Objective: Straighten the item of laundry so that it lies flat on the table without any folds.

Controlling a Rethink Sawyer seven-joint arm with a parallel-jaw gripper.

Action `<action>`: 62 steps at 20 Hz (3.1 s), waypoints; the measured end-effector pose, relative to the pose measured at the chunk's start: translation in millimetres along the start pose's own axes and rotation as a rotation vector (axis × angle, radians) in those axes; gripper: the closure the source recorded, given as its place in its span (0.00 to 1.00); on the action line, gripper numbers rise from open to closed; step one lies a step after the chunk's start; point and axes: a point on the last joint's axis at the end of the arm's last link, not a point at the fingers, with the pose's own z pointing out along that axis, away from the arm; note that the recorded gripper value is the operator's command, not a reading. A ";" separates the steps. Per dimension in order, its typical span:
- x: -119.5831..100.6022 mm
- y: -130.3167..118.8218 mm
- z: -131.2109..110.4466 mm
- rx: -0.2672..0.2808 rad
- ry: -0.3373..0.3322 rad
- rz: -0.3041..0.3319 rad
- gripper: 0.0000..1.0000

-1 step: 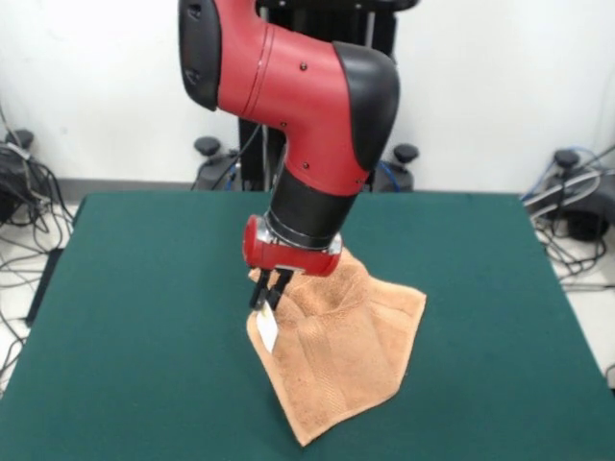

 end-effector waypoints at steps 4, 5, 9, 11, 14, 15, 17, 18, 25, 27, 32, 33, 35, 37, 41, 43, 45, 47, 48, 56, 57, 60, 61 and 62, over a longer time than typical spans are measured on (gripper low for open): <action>4.9 0.5 0.1 0.002 0.003 -0.018 1.00; 6.9 1.2 0.0 0.002 0.006 -0.022 1.00; 11.8 5.9 0.9 -0.003 0.005 -0.038 1.00; 10.9 7.3 3.0 0.001 -0.021 -0.052 1.00; 8.4 7.6 6.3 0.000 -0.066 -0.069 1.00; 7.9 7.0 7.4 -0.002 -0.075 -0.071 1.00; 9.4 -0.2 14.3 -0.016 -0.095 -0.068 1.00; 11.1 -5.0 18.6 -0.024 -0.101 -0.065 1.00; 27.7 -30.8 36.9 -0.040 -0.090 -0.051 1.00; 29.1 -30.5 38.2 -0.041 -0.088 -0.052 1.00; 29.6 -14.6 41.9 -0.048 -0.086 -0.076 1.00; 28.7 -9.2 42.5 -0.048 -0.090 -0.085 1.00; 25.5 4.4 42.8 -0.045 -0.109 -0.112 1.00; 21.3 19.8 42.3 -0.046 -0.137 -0.137 1.00; 17.6 26.2 42.2 -0.064 -0.168 -0.133 1.00; 18.7 18.0 44.2 -0.080 -0.174 -0.115 1.00; 21.4 -1.1 49.0 -0.101 -0.183 -0.081 1.00; 24.0 -14.7 52.4 -0.111 -0.187 -0.059 1.00; 26.2 -24.3 55.0 -0.116 -0.188 -0.045 1.00; 59.6 -96.0 74.4 -0.130 -0.168 0.025 1.00; 60.5 -96.8 74.6 -0.130 -0.167 0.022 1.00; 60.2 -92.4 74.0 -0.134 -0.168 -0.002 1.00; 59.5 -90.5 73.7 -0.135 -0.170 -0.008 1.00; 59.1 -89.1 73.5 -0.135 -0.172 -0.013 1.00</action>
